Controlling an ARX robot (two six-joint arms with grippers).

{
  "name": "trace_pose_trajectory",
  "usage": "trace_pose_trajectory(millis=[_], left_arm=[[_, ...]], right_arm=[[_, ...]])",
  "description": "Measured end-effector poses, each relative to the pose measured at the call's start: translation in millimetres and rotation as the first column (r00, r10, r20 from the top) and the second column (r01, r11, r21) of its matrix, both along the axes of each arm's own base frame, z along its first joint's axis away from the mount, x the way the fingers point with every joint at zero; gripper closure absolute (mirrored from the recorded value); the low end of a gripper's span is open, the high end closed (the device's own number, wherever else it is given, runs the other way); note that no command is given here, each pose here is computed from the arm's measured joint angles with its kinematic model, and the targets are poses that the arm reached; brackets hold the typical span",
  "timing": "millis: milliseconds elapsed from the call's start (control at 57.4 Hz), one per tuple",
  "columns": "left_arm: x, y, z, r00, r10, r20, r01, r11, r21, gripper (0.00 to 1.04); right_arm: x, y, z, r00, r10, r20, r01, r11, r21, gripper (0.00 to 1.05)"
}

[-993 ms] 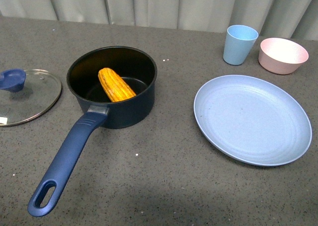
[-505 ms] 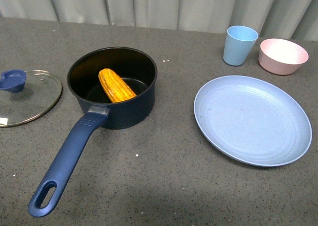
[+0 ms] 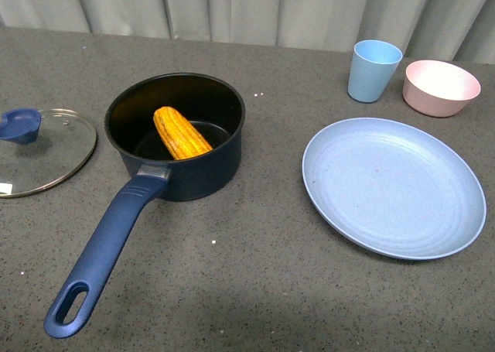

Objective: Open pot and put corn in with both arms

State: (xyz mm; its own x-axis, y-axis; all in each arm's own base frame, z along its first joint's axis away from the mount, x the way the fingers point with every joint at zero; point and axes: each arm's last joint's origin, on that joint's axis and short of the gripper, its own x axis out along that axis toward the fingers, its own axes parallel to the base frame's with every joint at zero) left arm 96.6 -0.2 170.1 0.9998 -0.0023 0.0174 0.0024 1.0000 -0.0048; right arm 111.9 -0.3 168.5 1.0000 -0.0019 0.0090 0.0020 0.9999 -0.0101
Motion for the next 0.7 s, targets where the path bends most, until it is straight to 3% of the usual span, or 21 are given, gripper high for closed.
trace_pose_trajectory(millis=[645,697], left_arm=[[0,0,0,1.000,0.000,0.000,0.000,1.000,0.000,0.07],[0,0,0,1.000,0.000,0.000,0.000,1.000,0.000,0.07]], right_arm=[[-14,0,-3,1.000,0.000,-0.006,0.000,1.000,0.000,1.04],[-14,0,-3,1.000,0.000,-0.006,0.000,1.000,0.000,0.95]])
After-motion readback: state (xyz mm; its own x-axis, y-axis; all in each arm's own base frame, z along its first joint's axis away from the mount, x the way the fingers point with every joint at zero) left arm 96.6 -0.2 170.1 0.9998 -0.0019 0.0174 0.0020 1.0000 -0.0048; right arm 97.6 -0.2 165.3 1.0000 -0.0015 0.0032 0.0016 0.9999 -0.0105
